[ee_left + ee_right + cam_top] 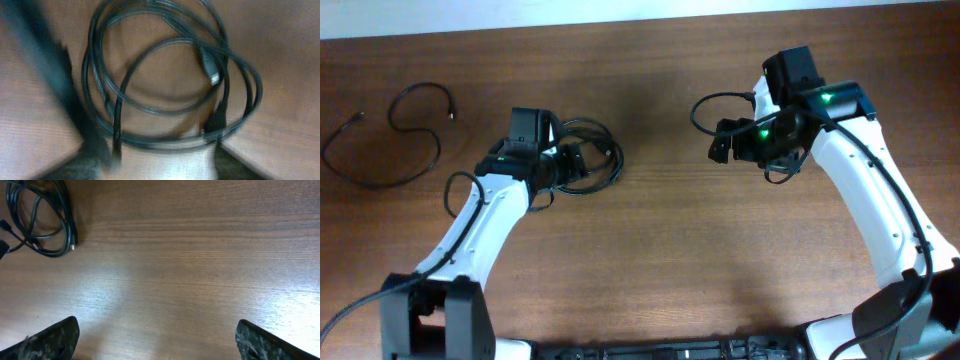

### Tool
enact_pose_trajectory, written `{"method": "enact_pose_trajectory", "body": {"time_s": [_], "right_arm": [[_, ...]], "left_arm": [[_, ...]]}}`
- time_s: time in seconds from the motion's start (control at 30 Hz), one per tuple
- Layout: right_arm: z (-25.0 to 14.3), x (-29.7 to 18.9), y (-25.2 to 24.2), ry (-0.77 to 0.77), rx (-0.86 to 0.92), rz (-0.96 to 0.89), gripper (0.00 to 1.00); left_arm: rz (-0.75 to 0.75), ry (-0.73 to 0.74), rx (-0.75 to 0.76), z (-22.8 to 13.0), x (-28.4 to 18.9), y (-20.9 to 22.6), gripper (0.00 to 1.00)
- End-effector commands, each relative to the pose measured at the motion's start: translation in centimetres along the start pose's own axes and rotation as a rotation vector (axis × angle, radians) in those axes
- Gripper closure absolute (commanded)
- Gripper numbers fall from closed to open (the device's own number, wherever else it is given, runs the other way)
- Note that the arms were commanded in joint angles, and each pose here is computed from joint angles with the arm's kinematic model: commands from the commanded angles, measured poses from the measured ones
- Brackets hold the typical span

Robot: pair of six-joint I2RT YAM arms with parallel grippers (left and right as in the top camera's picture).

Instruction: Untangle cables

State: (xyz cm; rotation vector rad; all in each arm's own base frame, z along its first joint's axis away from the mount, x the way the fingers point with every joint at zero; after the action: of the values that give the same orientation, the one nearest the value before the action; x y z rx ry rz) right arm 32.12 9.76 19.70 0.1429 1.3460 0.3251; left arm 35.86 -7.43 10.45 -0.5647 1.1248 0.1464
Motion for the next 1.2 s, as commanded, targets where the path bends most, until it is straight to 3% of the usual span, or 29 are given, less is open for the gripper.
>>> {"method": "enact_pose_trajectory", "body": {"time_s": [0.0, 0.07, 0.1, 0.2, 0.3, 0.37, 0.43, 0.5, 0.63, 0.73, 0.8, 0.9, 1.17], "right_arm": [[0.4, -0.3, 0.3, -0.02, -0.007, 0.0, 0.01], [0.4, 0.1, 0.5, -0.011, -0.006, 0.023, 0.01], [0.6, 0.2, 0.8, -0.012, -0.007, 0.043, 0.01], [1.8, 1.2, 2.3, -0.046, -0.045, 0.111, 0.02], [3.2, 2.9, 4.1, -0.083, -0.111, 0.131, 0.13], [3.6, 4.5, 5.4, -0.082, -0.152, 0.145, 0.12], [3.4, 6.2, 6.8, -0.054, -0.175, 0.156, 0.02], [3.1, 7.2, 7.8, -0.034, -0.199, 0.162, 0.0], [2.6, 7.9, 9.5, -0.015, -0.19, 0.193, 0.01], [1.9, 7.0, 12.2, 0.02, -0.203, 0.396, 0.01], [1.2, 6.0, 14.2, 0.057, -0.218, 0.555, 0.02], [0.3, 4.3, 16.5, 0.064, -0.327, 0.76, 0.15], [0.1, 4.7, 19.2, 0.011, -0.446, 0.76, 0.2]], "left_arm": [[-0.04, -0.096, -0.018, 2.1, 0.0, -1.0, 0.8], [-0.073, -0.136, -0.01, 2.9, -0.2, -1.7, 0.98], [-0.085, -0.151, -0.009, 3.2, -0.3, -1.9, 1.0], [-0.108, -0.178, -0.006, 3.9, -1.4, -2.6, 1.0], [-0.155, -0.235, 0.001, 4.7, -4.0, -3.6, 1.0], [-0.228, -0.325, 0.063, 5.8, -8.0, -5.1, 1.0], [-0.39, -0.456, 0.256, 6.4, -14.0, -8.0, 1.0], [-0.495, -0.575, 0.347, 6.5, -18.7, -9.5, 1.0], [-0.609, -0.782, 0.386, 5.8, -26.8, -9.9, 1.0], [-0.65, -0.853, 0.395, 4.9, -30.1, -9.5, 1.0], [-0.655, -0.861, 0.396, 4.7, -30.5, -9.5, 1.0], [-0.653, -0.856, 0.394, 4.8, -30.3, -9.5, 1.0], [-0.636, -0.859, 0.366, 5.0, -30.2, -9.2, 1.0]]}}
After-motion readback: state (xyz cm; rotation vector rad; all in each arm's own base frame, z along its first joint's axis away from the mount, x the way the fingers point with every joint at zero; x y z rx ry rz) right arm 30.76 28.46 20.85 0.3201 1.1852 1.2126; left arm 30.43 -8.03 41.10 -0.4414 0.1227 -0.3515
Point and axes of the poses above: each gripper's point midway between its finger pads, its own x axis out along the fingers, its own y axis along the line the jaws close on, z = x × y, the point moved 3 cm from there along -x, back along the fingers, and after that the axes turned 14 degrees about -x, right-handed, at the moved point
